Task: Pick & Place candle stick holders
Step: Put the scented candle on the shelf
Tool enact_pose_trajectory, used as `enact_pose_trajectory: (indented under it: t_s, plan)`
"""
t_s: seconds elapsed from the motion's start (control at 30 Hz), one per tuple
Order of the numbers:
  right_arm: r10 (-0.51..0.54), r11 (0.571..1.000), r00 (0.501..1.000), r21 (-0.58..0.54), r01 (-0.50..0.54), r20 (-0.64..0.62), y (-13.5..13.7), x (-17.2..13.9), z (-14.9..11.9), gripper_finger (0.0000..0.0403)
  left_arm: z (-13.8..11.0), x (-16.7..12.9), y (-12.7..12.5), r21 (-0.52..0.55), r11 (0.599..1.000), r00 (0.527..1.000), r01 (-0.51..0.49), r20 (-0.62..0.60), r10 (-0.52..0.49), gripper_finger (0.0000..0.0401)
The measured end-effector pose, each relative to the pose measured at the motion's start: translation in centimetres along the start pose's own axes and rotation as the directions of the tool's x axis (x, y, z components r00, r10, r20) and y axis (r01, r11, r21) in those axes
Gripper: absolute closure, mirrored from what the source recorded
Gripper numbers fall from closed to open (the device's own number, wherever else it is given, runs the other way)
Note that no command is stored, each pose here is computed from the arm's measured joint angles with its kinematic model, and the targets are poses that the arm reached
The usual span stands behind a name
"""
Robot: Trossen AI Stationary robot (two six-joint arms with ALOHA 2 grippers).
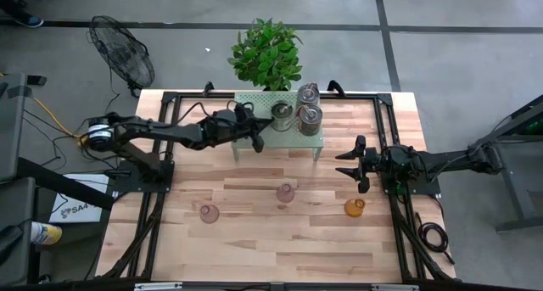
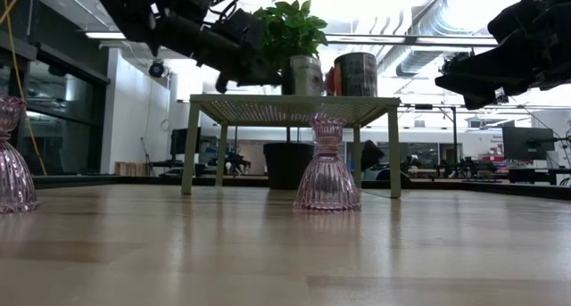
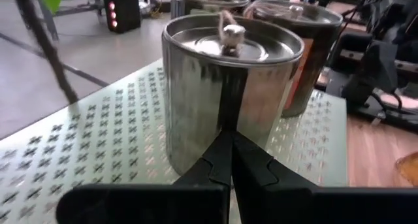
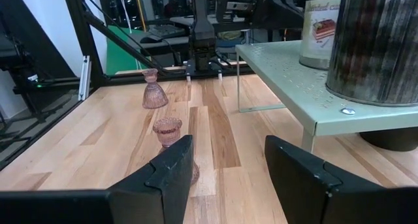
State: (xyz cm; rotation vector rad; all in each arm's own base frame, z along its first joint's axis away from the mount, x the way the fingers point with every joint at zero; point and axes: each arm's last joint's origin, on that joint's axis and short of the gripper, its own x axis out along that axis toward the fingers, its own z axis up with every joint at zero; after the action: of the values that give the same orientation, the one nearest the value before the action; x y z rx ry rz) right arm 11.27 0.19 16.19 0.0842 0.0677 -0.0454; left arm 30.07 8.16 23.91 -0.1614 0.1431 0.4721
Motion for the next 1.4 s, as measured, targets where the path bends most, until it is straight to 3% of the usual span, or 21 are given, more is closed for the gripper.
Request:
enact_pose_trajectory:
  t_s: [0.43, 1.4]
  plan:
    - [0.0, 1.0, 1.0, -0.001, 0.0, 0.0, 0.0, 0.0, 0.0, 0.0217, 0.2, 0.8, 0.0, -0.013, 1.0, 0.995, -0.002, 0.1, 0.003, 0.0401]
    - [0.0, 1.0, 1.0, -0.001, 0.0, 0.0, 0.0, 0.0, 0.0, 0.0217, 0.6, 0.8, -0.1, -0.005, 1.0, 0.99, 0.005, 0.138, -0.005, 0.0401]
